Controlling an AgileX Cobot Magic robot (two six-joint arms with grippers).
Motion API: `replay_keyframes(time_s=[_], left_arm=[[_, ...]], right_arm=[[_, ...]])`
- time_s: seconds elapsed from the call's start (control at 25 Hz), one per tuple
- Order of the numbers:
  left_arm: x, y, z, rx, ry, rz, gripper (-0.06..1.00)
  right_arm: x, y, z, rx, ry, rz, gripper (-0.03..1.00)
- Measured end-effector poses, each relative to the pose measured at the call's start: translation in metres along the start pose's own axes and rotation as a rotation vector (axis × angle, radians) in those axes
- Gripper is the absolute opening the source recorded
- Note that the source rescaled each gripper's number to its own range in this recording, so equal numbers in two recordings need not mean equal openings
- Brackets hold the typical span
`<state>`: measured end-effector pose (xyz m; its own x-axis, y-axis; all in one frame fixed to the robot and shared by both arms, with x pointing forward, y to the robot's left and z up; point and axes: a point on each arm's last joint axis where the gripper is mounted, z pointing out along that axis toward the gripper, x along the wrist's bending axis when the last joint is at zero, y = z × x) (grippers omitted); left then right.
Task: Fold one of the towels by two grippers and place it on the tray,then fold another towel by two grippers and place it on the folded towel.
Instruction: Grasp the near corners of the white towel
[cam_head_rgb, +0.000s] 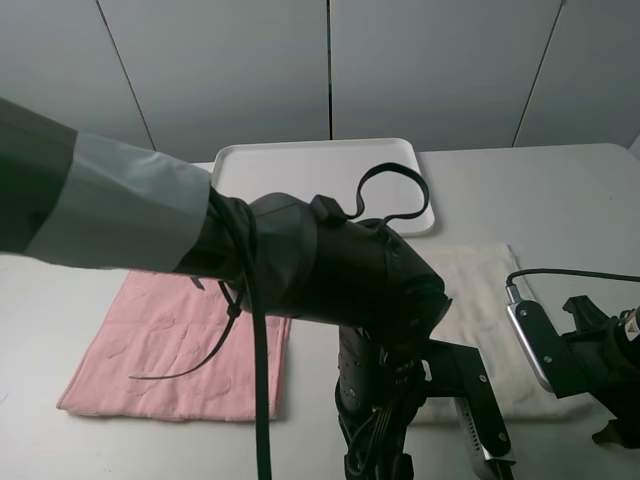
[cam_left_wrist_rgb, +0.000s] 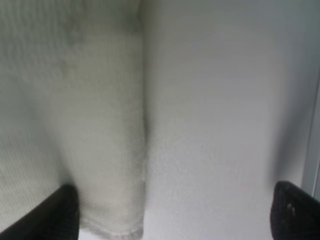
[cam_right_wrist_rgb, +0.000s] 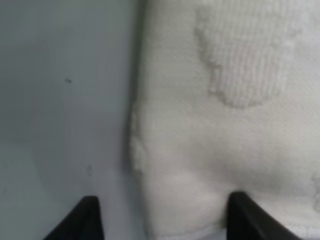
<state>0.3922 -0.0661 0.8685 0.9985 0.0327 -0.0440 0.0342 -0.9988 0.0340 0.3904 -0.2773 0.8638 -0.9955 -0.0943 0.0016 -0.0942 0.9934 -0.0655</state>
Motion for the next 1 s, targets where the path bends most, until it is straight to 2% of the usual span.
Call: replay_keyframes(time_s=[0.24, 0.44, 0.68, 0.84, 0.92, 1.0], left_arm=[[0.0001, -0.0001, 0.0000, 0.001, 0.001, 0.001, 0.99], [0.0003, -0.0003, 0.0000, 0.003, 0.004, 0.004, 0.99], [0.0010, -0.0002, 0.0000, 0.002, 0.011, 0.001, 0.99], [0.0050, -0.0006, 0.0006, 0.007, 0.054, -0.025, 0.98], [0.0062, -0.0009, 0.0005, 0.010, 0.067, -0.030, 0.95], [0.0070, -0.0007, 0.0012, 0.010, 0.075, -0.032, 0.87]], right_arm=[[-0.0020, 0.0007, -0.0003, -0.005, -0.023, 0.005, 0.23], [-0.0041, 0.0010, -0.0003, -0.008, -0.047, 0.000, 0.03], [-0.0038, 0.0008, -0.0001, -0.006, -0.049, -0.005, 0.01], [-0.0038, 0.0008, -0.0001, -0.006, -0.049, 0.000, 0.01], [-0.0038, 0.0008, -0.0001, -0.006, -0.049, 0.000, 0.01], [-0.0038, 0.0008, -0.0001, -0.006, -0.049, 0.000, 0.01]])
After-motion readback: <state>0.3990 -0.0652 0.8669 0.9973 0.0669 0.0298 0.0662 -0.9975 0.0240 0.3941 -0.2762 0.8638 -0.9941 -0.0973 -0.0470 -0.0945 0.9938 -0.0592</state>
